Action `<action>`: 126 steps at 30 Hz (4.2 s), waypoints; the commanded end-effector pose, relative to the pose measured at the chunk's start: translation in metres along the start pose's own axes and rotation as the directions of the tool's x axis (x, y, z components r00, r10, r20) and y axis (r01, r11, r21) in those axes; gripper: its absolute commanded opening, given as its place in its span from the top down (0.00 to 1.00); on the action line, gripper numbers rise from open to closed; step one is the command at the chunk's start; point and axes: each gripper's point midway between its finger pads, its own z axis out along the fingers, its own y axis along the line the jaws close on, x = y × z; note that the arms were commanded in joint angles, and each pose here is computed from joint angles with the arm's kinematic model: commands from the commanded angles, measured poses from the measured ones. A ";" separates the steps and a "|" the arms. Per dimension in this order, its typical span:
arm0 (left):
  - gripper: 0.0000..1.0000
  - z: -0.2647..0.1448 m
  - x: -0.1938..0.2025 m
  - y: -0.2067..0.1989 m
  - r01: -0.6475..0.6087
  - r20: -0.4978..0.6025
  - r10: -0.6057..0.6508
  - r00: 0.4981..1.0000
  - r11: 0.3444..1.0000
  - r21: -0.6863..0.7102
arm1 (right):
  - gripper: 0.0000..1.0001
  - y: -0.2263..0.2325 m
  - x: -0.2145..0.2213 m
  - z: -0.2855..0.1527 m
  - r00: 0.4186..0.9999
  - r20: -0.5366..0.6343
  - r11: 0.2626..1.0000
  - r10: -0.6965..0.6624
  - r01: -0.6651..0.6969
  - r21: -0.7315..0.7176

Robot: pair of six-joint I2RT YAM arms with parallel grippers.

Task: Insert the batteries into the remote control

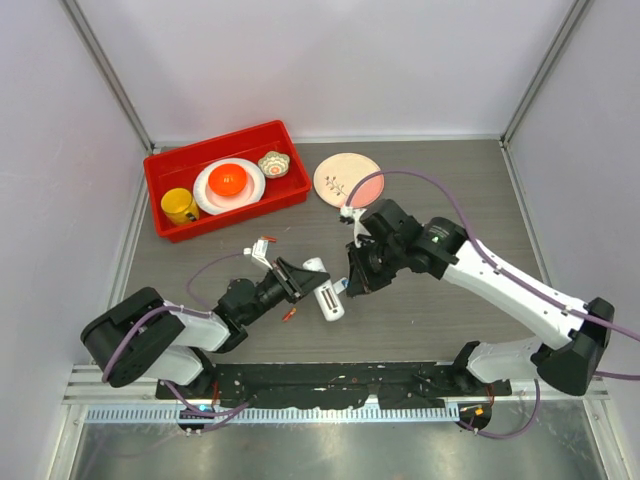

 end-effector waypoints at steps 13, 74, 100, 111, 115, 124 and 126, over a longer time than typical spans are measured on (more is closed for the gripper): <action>1.00 -0.010 -0.024 -0.115 -0.032 0.057 0.009 0.998 0.911 0.412 | 0.99 0.032 0.017 0.023 0.988 -0.155 0.993 -0.017 -0.002 -0.118; 1.00 -0.029 -0.026 -0.163 0.023 0.003 -0.029 1.000 0.840 0.542 | 0.86 0.014 -0.020 0.074 0.999 -0.010 0.999 0.039 -0.039 -0.017; 1.00 -0.028 -0.028 -0.143 -0.009 0.050 -0.018 0.999 0.870 0.493 | 0.66 0.016 -0.019 0.059 0.998 -0.029 0.999 0.052 -0.051 0.005; 1.00 -0.027 -0.030 -0.134 -0.019 0.074 -0.017 0.997 0.884 0.467 | 0.63 0.015 -0.015 0.044 0.998 -0.050 0.999 0.037 -0.036 0.023; 1.00 -0.025 -0.030 -0.130 -0.025 0.081 -0.014 0.997 0.890 0.456 | 0.62 0.015 -0.012 0.036 0.998 -0.059 0.999 0.027 -0.026 0.026; 1.00 -0.018 -0.029 -0.124 -0.020 0.074 -0.014 0.997 0.900 0.436 | 0.60 0.017 -0.009 0.024 0.998 -0.054 1.000 0.019 -0.018 0.016; 1.00 -0.018 -0.029 -0.124 -0.020 0.072 -0.013 0.997 0.900 0.435 | 0.59 0.018 -0.010 0.022 0.999 -0.045 1.000 0.017 -0.017 0.013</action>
